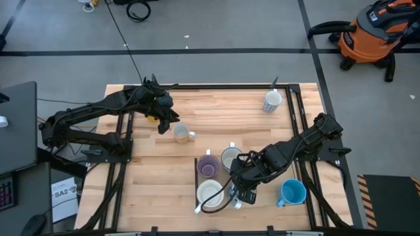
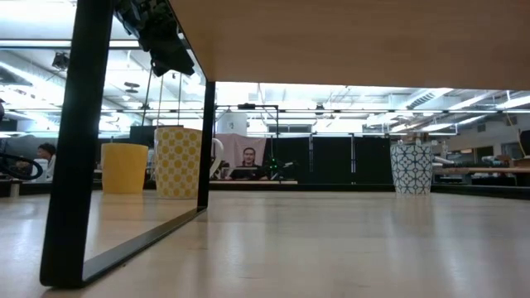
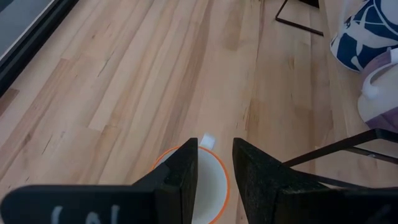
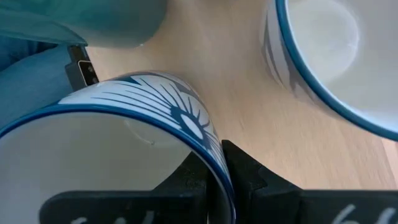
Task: Place coffee mugs
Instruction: Put the bottom white blue patterned mug on the shelf
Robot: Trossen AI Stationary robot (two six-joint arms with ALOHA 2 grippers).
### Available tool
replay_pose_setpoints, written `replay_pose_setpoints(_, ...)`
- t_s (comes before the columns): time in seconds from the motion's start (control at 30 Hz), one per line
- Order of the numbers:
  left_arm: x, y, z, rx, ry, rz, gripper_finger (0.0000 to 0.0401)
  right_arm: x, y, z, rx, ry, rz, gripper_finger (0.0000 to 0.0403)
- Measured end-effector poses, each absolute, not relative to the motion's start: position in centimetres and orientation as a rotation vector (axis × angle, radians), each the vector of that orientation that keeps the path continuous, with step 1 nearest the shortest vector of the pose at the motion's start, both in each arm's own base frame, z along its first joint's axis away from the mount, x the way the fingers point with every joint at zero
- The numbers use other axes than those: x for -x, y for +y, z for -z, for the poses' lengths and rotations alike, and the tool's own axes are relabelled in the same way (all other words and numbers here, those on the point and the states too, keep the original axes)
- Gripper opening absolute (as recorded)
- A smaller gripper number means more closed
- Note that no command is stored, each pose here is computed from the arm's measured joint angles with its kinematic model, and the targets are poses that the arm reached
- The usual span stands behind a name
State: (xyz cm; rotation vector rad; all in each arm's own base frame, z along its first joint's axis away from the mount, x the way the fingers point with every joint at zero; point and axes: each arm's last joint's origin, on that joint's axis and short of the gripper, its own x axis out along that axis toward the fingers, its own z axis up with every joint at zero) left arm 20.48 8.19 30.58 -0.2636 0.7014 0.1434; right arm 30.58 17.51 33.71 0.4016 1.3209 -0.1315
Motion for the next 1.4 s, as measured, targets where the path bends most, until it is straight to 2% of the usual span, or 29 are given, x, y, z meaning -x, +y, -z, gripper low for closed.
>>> replay_pose_setpoints(1.4,-20.5,8.2,-30.6,0.264,0.701,-0.143,0.0107,-31.5,16.3,-33.7,-0.419,1.279,0.16,0.0069)
